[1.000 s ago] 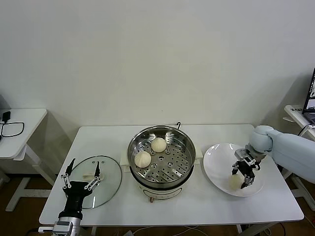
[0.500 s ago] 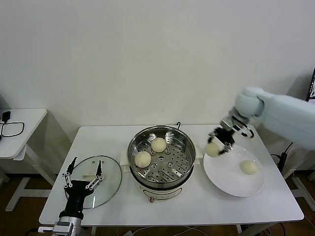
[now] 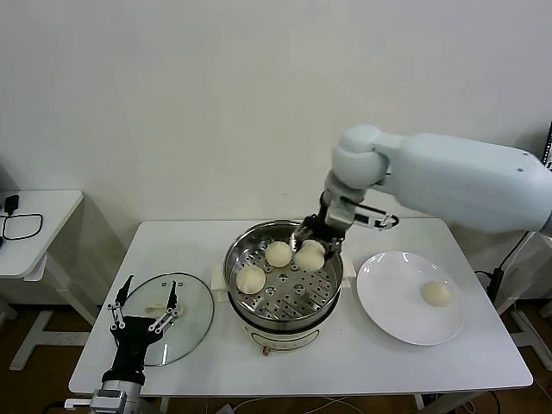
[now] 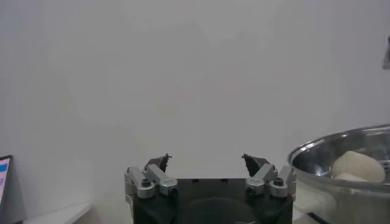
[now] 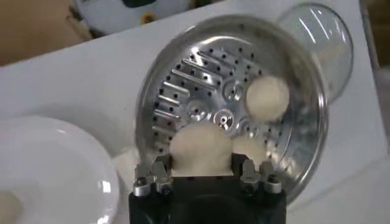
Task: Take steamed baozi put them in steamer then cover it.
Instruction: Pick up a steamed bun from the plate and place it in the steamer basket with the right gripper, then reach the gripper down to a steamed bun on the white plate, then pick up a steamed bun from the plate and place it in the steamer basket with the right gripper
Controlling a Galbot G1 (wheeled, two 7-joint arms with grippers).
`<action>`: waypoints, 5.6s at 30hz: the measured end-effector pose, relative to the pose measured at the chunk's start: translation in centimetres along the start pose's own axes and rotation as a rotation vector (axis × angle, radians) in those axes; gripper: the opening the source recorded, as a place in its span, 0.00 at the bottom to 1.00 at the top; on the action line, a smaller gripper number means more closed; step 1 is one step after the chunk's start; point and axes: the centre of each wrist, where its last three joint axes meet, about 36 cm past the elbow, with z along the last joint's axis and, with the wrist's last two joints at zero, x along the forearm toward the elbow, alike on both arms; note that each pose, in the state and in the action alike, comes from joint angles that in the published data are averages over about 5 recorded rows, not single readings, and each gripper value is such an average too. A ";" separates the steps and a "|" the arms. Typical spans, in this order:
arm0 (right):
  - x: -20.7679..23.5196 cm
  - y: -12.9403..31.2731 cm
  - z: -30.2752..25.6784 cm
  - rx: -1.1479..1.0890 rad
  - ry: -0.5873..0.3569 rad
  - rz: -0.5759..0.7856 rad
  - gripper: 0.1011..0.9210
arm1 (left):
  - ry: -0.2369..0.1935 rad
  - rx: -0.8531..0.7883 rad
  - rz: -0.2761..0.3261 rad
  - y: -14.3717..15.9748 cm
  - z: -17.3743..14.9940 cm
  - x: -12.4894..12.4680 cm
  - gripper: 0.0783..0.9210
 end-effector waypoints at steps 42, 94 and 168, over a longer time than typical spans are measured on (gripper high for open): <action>-5.5 -3.3 -3.6 0.317 0.000 -0.039 0.88 | 0.007 0.000 -0.018 0.2 0.7 -0.1 0.88; -13.6 42.4 9.3 -1.435 0.053 -0.040 0.88 | 0.008 -0.005 -0.013 0.2 0.2 0.1 0.88; -6.1 2.2 7.5 -1.009 -0.068 -0.114 0.60 | 0.011 0.023 -0.028 0.6 -0.5 -0.5 0.88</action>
